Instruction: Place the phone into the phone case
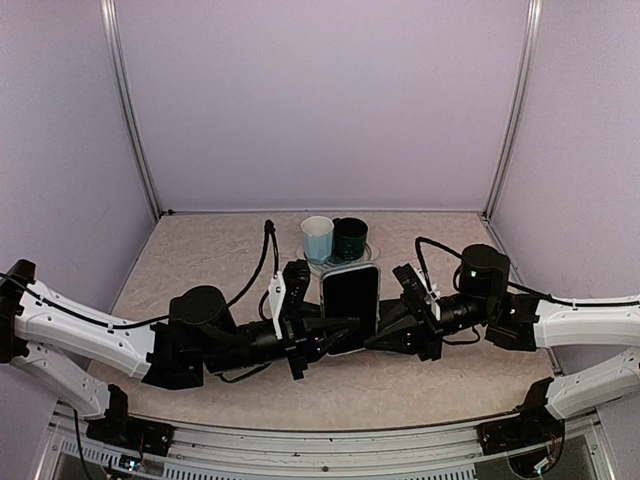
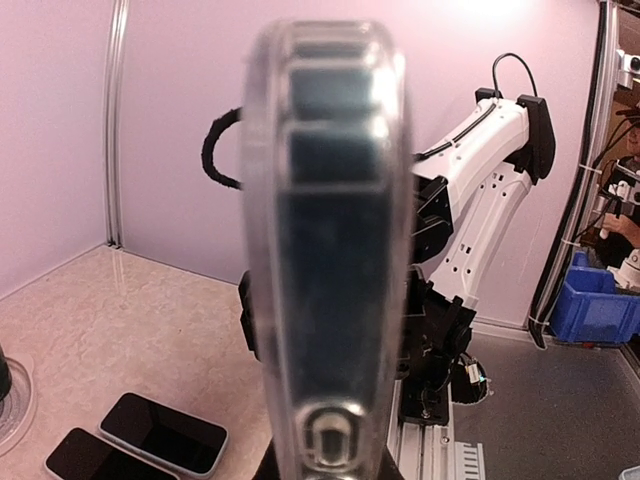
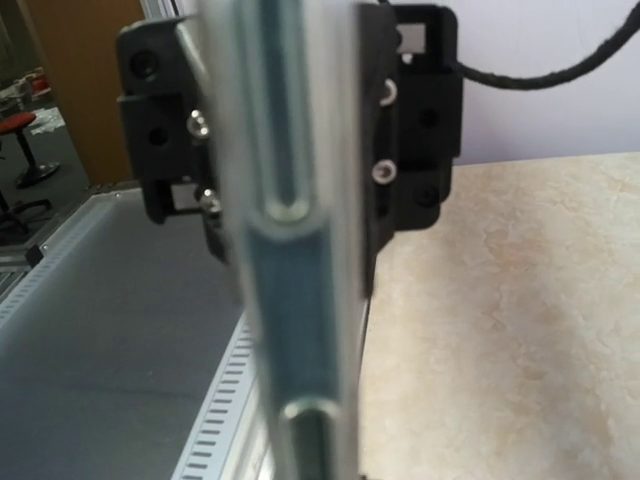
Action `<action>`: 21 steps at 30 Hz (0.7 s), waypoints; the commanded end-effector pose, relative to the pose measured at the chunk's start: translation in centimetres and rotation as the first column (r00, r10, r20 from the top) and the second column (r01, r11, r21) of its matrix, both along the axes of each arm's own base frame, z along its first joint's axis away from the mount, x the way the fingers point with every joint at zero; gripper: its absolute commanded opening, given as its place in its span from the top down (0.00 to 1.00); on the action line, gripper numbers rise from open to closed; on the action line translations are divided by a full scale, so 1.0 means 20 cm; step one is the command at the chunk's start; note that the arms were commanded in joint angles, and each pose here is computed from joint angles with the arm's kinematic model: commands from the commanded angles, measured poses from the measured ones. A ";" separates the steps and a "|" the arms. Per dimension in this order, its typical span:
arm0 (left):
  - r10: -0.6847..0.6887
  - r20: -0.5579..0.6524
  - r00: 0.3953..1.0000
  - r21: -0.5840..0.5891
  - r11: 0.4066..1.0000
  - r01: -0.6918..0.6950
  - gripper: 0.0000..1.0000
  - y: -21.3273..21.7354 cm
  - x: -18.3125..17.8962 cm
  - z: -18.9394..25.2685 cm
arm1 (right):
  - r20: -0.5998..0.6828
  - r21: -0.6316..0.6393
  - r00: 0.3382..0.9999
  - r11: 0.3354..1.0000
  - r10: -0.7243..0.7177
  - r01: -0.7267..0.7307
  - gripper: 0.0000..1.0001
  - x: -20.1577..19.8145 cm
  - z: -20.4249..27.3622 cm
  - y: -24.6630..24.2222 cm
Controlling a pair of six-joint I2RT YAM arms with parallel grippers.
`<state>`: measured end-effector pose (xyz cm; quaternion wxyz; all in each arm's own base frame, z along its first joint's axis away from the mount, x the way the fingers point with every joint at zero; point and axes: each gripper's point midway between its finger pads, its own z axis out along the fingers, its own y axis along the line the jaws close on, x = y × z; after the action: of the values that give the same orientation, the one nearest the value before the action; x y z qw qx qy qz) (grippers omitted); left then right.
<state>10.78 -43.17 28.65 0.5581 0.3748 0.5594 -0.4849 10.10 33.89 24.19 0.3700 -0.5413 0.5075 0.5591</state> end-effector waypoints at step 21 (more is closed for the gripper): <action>-0.007 0.031 0.999 -0.084 0.996 0.010 1.00 0.01 -0.02 0.16 | 0.051 0.049 0.998 0.998 -0.045 0.042 0.84 0.02 0.10 0.00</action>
<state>10.69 -43.25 28.45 0.5546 0.3781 0.5619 -0.4833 10.26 33.67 25.16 0.3935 -0.5395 0.5032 0.5485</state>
